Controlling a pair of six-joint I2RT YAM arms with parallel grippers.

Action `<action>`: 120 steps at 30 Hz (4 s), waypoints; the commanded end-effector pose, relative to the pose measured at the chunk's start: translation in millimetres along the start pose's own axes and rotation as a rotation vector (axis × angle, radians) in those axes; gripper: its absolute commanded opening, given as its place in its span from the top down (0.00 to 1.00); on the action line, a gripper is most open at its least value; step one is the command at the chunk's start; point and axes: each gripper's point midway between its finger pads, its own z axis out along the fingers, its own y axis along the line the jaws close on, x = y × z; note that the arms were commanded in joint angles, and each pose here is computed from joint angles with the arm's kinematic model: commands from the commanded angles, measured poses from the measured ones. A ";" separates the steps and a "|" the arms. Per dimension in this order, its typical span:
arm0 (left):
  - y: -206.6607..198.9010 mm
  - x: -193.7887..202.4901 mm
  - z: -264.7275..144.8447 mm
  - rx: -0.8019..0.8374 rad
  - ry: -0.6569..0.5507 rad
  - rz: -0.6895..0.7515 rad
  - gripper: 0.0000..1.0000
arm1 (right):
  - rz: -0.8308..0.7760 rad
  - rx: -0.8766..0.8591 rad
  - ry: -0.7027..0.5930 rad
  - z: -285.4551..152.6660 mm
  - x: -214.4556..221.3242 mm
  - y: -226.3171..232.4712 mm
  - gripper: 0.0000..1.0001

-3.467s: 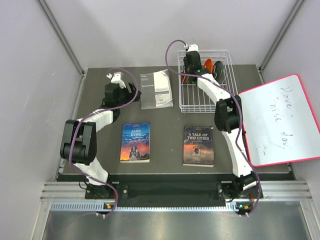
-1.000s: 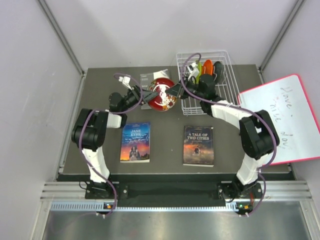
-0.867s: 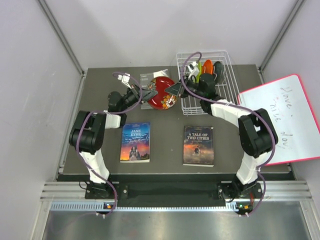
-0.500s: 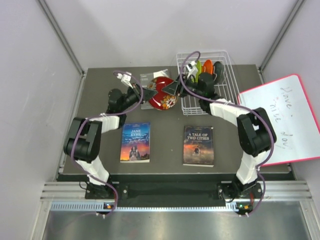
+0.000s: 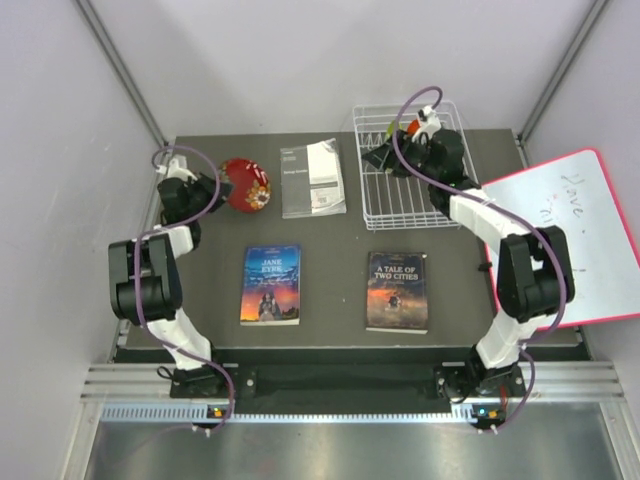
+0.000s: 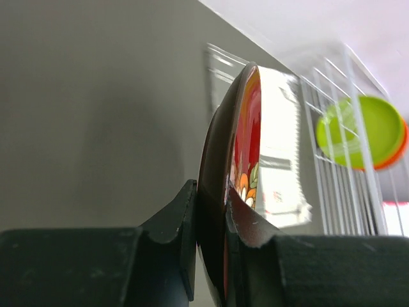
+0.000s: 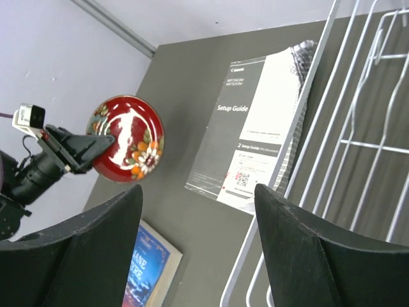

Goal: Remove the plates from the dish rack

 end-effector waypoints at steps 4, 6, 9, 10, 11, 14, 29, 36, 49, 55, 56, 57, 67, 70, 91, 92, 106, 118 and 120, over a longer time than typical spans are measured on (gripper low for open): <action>30.6 -38.8 7.7 -0.005 -0.056 -0.012 1.00 | -0.097 0.004 -0.078 -10.6 -45.0 14.0 0.29; 45.8 -33.7 8.8 -0.029 -0.047 -0.035 1.00 | -0.103 0.012 -0.080 -10.1 -50.1 13.0 0.29; 60.9 -21.7 11.2 -0.058 -0.020 -0.070 1.00 | -0.106 0.030 -0.076 -6.9 -52.5 7.2 0.29; 65.1 -17.2 12.0 -0.070 -0.007 -0.080 1.00 | -0.127 0.037 -0.088 -5.9 -59.0 7.7 0.29; 74.0 -10.5 13.6 -0.095 0.006 -0.094 1.00 | -0.131 0.052 -0.087 -5.0 -60.7 4.5 0.29; 88.8 2.8 16.7 -0.137 0.045 -0.114 0.98 | -0.149 0.108 -0.079 0.2 -65.2 -7.4 0.28; 118.9 26.2 7.6 -0.270 0.114 -0.107 0.46 | -0.239 0.425 -0.047 18.7 -79.3 -80.8 0.28; 120.7 17.9 -3.8 -0.335 0.089 -0.082 0.23 | -0.294 0.516 -0.039 27.9 -88.5 -100.0 0.28; 116.8 -12.2 -25.6 -0.437 0.008 -0.006 0.06 | -0.380 0.656 -0.008 43.9 -90.9 -130.9 0.31; 62.2 -31.5 -30.1 -0.301 -0.024 0.024 0.06 | -0.415 0.705 0.048 58.7 -76.9 -147.3 0.38; 49.2 -38.0 -32.3 -0.274 -0.037 0.036 0.06 | -0.428 0.710 0.040 61.5 -79.2 -144.6 0.39; 37.8 -38.5 -31.8 -0.248 -0.036 0.048 0.06 | -0.435 0.725 0.044 61.4 -78.1 -148.0 0.41; -49.1 -33.0 -30.3 -0.078 -0.054 0.157 0.05 | -0.504 0.800 0.070 68.7 -64.6 -157.4 0.54; -59.6 -24.6 -26.5 -0.056 -0.039 0.169 0.05 | -0.544 0.807 0.069 72.8 -62.0 -151.4 0.69; -55.7 -5.5 -19.1 -0.057 0.000 0.189 0.05 | -0.720 1.160 -0.326 -6.6 -121.3 -66.0 1.00; -56.6 -4.8 -18.6 -0.054 0.002 0.191 0.05 | -0.700 1.141 -0.390 -17.9 -136.4 -50.2 1.00; -127.0 24.0 -8.3 0.328 0.091 0.147 0.09 | -0.499 0.510 -0.145 -17.0 -68.2 27.2 1.00; -168.6 61.5 1.5 0.556 0.138 0.026 0.09 | -0.194 -0.003 0.019 -0.9 21.9 85.3 1.00; -171.6 72.6 3.9 0.564 0.152 0.028 0.10 | -0.169 -0.046 0.033 1.4 31.8 88.4 1.00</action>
